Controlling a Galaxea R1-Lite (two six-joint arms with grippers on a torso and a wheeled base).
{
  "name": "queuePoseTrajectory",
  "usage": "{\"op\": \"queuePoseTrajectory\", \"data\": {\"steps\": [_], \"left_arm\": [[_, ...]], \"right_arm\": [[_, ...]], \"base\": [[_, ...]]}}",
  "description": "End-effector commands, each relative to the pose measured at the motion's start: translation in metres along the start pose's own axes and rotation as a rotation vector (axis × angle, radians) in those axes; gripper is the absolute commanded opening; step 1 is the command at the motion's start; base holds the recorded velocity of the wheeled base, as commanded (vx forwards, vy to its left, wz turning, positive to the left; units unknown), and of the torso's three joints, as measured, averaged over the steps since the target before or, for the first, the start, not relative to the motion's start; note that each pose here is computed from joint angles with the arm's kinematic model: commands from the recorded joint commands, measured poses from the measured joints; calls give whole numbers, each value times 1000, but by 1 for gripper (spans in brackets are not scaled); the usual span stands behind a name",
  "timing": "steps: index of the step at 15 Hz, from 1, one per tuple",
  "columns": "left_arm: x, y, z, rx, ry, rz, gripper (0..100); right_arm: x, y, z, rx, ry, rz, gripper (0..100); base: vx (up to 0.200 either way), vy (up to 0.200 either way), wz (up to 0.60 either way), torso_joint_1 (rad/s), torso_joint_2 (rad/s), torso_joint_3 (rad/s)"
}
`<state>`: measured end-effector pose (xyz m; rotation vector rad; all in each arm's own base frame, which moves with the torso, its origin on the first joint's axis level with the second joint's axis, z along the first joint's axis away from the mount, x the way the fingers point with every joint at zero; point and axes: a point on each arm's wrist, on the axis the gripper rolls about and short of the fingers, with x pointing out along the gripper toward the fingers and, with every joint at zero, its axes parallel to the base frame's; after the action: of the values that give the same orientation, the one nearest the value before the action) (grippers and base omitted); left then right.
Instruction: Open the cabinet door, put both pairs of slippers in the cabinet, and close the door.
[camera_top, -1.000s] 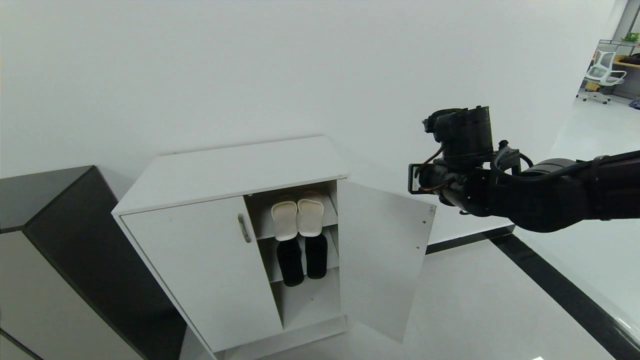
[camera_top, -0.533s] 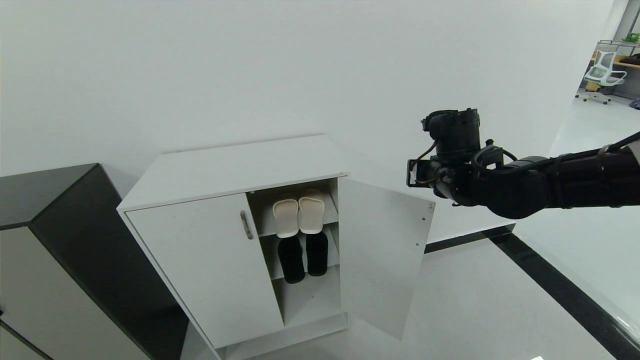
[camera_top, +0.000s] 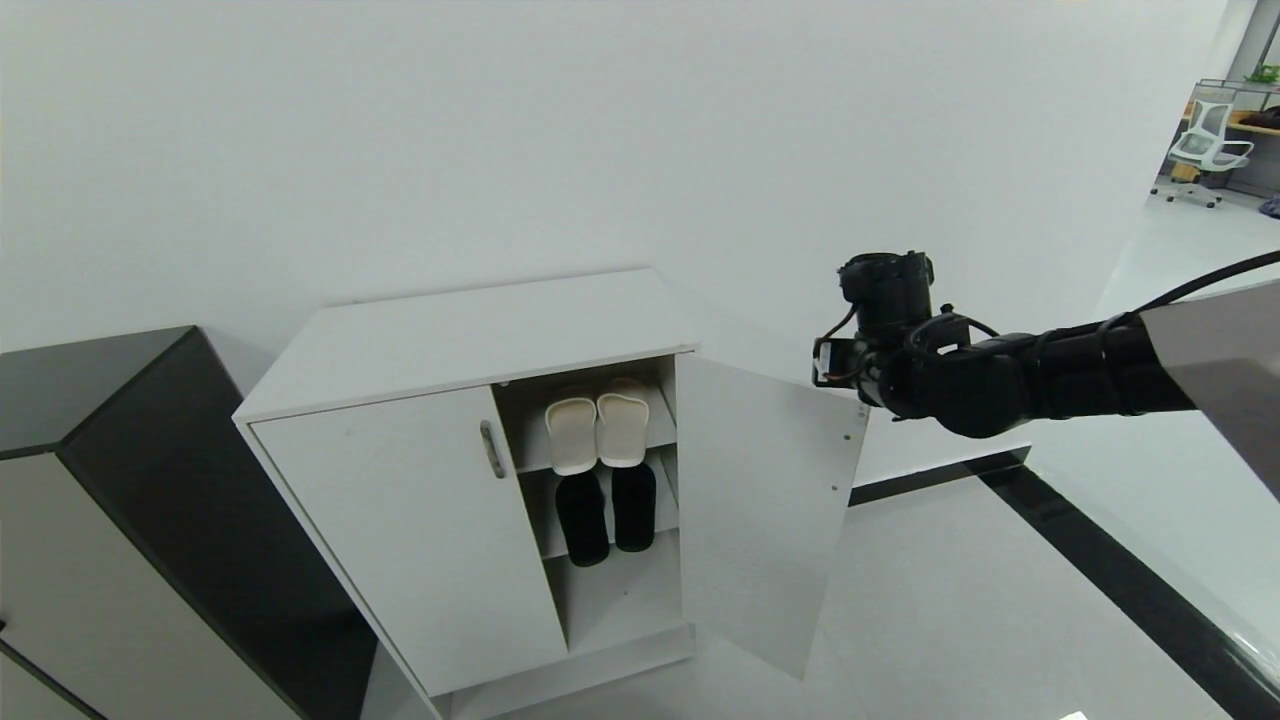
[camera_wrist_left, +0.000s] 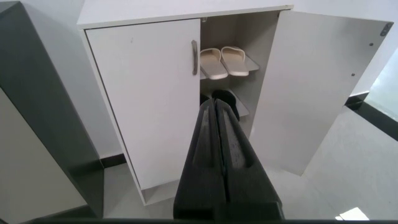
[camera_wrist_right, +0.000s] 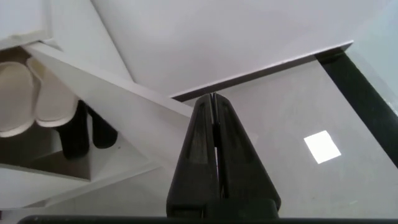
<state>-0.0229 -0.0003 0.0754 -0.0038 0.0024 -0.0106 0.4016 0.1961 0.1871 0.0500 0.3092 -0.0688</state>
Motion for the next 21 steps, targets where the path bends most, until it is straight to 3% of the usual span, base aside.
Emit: {"op": "queuePoseTrajectory", "data": {"steps": [1, 15, 21], "left_arm": [[0, 0, 0, -1, 2, 0, 0], [0, 0, 0, -1, 2, -2, 0], [0, 0, 0, -1, 1, 0, 0]], "right_arm": [[14, 1, -11, -10, 21, -13, 0], [43, -7, -32, -24, 67, -58, 0], [17, 0, -38, -58, 102, -24, 0]], "base": [[0, 0, 0, 0, 0, 0], [0, 0, 0, 0, 0, 0], [0, 0, 0, 0, 0, 0]]}}
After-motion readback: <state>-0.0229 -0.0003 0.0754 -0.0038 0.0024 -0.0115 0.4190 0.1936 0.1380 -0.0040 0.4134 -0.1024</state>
